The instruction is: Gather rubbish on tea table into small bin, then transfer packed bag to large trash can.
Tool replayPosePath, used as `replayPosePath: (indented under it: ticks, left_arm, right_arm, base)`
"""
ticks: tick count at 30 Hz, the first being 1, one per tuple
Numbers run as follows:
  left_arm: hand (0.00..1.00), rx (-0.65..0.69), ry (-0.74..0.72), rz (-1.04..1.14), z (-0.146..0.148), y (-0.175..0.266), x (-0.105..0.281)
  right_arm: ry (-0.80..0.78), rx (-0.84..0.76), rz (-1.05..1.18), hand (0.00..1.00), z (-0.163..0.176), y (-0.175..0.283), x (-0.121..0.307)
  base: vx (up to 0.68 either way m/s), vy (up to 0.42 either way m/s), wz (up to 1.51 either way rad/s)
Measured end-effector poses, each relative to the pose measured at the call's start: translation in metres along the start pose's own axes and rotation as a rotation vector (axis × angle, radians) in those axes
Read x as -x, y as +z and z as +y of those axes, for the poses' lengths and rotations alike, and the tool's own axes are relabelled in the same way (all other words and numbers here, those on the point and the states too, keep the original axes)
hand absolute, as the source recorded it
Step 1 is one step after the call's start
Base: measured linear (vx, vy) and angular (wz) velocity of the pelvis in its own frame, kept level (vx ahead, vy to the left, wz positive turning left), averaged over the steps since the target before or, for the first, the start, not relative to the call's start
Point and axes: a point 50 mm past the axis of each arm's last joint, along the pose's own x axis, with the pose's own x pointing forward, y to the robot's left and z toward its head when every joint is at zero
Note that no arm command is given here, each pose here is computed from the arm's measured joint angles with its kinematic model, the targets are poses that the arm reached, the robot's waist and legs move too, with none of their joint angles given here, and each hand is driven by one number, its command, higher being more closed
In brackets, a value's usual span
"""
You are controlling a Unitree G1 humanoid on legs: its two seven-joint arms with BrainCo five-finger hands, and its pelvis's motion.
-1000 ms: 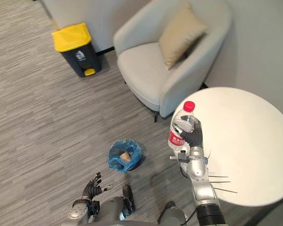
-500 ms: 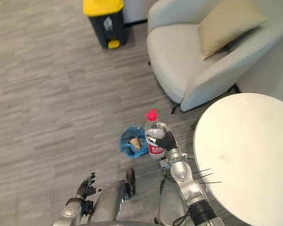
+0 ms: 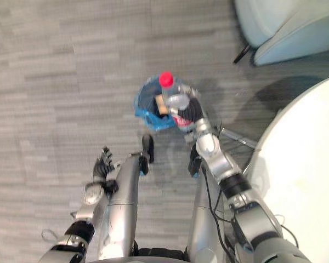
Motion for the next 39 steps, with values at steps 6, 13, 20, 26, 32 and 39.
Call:
replayPosePath:
  ticks: [6, 13, 20, 26, 32, 39]
  left_arm:
    - [0.00, 0.063, -0.014, -0.086, -0.006, 0.021, -0.002]
    - [0.00, 0.071, -0.001, -0.100, -0.001, 0.023, -0.003]
    - [0.00, 0.059, 0.004, -0.096, 0.002, 0.023, -0.004]
    - [0.00, 0.046, 0.024, -0.091, 0.005, 0.023, -0.005]
    - [0.00, 0.008, 0.026, -0.096, 0.010, 0.024, -0.005]
    - [0.00, -0.012, 0.003, -0.104, 0.005, 0.025, -0.006]
  right_arm:
    - [-0.150, 0.008, -0.051, 1.00, -0.027, 0.018, -0.027]
    - [-0.161, -0.017, -0.042, 0.00, -0.032, 0.020, -0.035]
    - [-0.078, 0.002, -0.008, 0.00, -0.014, 0.012, -0.030]
    - [-0.024, 0.104, -0.025, 0.00, -0.001, 0.003, -0.009]
    - [0.084, 0.293, -0.076, 0.00, 0.018, -0.005, 0.012]
    - [0.283, 0.443, 0.084, 0.00, 0.051, -0.043, 0.026]
  base:
    - [-0.03, 0.015, 0.14]
    - [-0.01, 0.028, 0.05]
    - [-0.02, 0.014, 0.01]
    - [-0.05, 0.017, 0.00]
    - [-0.03, 0.019, -0.08]
    - [0.00, 0.000, 0.00]
